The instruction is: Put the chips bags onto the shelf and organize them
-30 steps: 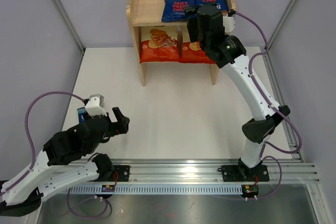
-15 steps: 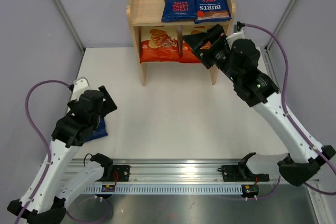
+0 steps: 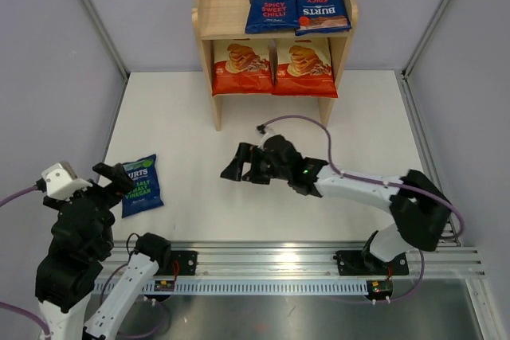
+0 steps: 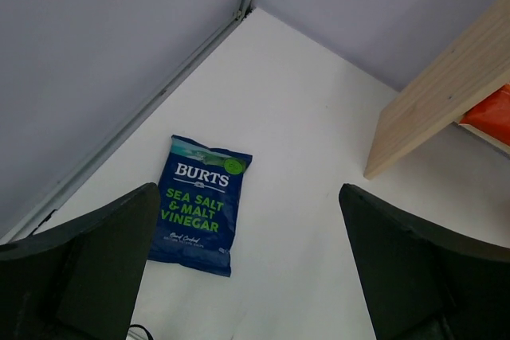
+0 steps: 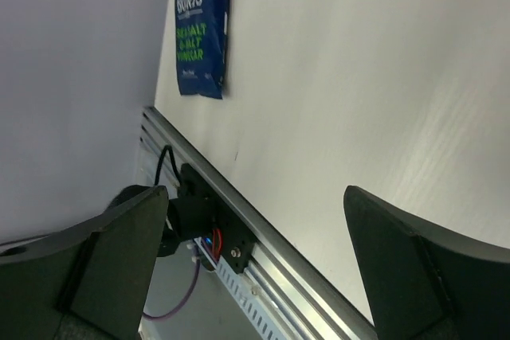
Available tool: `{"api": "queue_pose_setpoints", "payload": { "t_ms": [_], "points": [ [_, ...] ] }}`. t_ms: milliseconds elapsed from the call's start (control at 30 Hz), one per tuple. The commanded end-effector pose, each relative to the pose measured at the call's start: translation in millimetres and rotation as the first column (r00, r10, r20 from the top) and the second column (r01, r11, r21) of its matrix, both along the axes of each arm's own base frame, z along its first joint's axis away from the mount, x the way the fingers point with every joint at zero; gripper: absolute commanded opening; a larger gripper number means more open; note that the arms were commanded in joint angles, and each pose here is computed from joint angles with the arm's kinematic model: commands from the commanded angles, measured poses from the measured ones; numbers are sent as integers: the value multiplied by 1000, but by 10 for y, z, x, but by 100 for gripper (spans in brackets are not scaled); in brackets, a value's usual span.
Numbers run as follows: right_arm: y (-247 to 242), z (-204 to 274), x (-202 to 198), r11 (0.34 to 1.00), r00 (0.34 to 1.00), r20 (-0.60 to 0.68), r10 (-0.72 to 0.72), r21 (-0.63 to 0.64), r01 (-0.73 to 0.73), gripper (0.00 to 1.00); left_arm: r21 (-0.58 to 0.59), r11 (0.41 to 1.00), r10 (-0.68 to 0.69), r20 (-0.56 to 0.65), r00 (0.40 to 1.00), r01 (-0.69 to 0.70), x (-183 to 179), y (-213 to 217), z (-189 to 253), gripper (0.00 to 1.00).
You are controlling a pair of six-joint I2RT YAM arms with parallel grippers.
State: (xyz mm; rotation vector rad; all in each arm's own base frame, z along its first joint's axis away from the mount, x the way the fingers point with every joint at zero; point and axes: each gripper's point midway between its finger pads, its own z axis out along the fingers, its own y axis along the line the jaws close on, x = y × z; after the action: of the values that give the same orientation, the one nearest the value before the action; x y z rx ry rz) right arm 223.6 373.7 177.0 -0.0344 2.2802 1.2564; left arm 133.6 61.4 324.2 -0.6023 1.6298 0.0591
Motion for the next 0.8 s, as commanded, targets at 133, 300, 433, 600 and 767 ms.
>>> {"api": "queue_pose_setpoints", "payload": {
  "t_ms": [133, 300, 433, 600, 767],
  "points": [
    [1396, -279, 103, 995, 991, 84, 104, -14, -104, 99, 47, 998, 39, 33, 999, -40, 34, 81, -249, 99],
    [1912, -844, 59, 972, 987, 38, 155, -184, -146, 91, 0, 996, 89, 114, 989, -90, -108, 194, -202, 99],
    [2265, -1145, 104, 940, 974, 77, 213, -287, -183, 87, -8, 999, 42, 60, 997, -41, -89, 103, -197, 99],
    [2541, -1391, 44, 908, 952, 55, 300, -321, -268, 80, 26, 999, -31, 0, 1000, 31, 17, -31, -185, 99],
    [2745, -1519, 96, 900, 942, 85, 325, -333, -280, 77, 54, 995, -80, -40, 996, 82, 75, -112, -211, 99]
  ]
}}
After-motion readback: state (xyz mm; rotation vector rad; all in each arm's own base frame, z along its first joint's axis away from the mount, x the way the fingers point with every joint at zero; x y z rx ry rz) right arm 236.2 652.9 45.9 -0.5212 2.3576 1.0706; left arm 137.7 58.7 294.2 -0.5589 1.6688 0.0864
